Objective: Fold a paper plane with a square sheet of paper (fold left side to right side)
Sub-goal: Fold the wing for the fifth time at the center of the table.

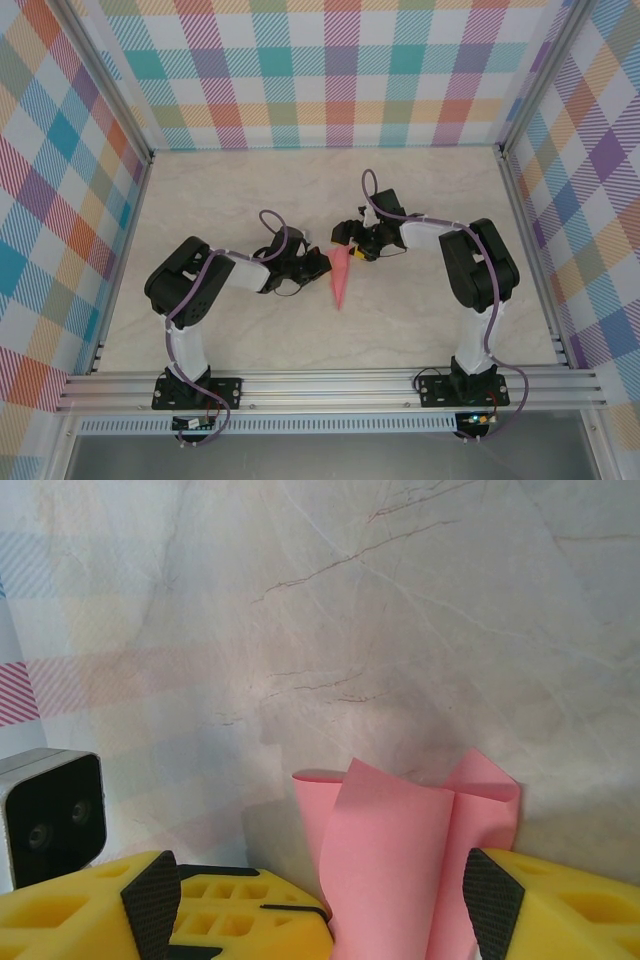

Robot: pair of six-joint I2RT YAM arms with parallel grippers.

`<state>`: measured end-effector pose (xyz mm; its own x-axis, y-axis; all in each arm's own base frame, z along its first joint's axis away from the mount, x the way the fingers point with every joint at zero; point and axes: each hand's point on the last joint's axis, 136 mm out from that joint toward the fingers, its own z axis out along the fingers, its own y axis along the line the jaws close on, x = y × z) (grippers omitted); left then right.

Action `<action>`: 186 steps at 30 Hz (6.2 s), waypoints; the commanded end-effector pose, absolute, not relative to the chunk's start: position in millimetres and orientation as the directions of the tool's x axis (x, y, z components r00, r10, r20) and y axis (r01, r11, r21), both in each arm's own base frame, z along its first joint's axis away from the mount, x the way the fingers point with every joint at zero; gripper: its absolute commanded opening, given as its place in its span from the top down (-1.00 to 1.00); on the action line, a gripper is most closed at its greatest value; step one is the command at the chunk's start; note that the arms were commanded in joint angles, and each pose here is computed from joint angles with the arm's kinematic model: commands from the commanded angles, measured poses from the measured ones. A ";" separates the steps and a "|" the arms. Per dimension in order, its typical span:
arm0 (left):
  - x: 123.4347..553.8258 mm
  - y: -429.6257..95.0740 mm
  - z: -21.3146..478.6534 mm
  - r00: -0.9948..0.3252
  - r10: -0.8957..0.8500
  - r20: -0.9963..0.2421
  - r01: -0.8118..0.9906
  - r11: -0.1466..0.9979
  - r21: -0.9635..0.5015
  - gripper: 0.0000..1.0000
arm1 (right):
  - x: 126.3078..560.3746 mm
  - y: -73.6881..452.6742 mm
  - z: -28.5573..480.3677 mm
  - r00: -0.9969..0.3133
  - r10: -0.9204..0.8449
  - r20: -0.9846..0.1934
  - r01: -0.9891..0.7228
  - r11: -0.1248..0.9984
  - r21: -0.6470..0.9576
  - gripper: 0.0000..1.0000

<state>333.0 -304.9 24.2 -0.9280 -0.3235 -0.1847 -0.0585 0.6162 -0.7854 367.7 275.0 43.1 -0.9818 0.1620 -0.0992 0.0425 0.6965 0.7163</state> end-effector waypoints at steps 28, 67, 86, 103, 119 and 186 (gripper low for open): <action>326.5 -288.7 6.1 -0.927 -0.327 -0.182 -0.088 0.663 -0.744 1.00 | 368.5 280.7 84.4 -0.976 0.131 -0.177 -0.046 0.665 0.746 -0.44; 325.2 -286.5 -5.1 -0.929 -0.330 -0.168 -0.109 0.678 -0.727 1.00 | 323.0 279.5 20.1 -0.995 0.086 -0.052 0.034 0.772 0.635 0.52; 323.3 -293.5 -8.3 -0.936 -0.315 -0.154 -0.103 0.666 -0.738 1.00 | 313.8 269.5 5.0 -0.995 0.096 -0.027 0.060 0.800 0.597 0.53; 309.9 -268.7 63.4 -0.910 -0.318 -0.265 -0.016 0.666 -0.745 0.64 | 296.5 254.8 -18.8 -0.995 0.096 0.032 0.099 0.841 0.531 0.53; 258.2 -353.9 94.8 -0.967 -0.075 -0.242 0.167 0.532 -0.830 0.82 | 297.0 255.9 -17.1 -0.995 0.095 0.032 0.098 0.839 0.535 0.53; 217.3 -321.2 -21.0 -0.990 -0.139 -0.037 -0.077 0.728 -0.682 1.00 | 280.3 276.4 50.5 -0.992 0.060 -0.114 -0.038 0.707 0.706 0.80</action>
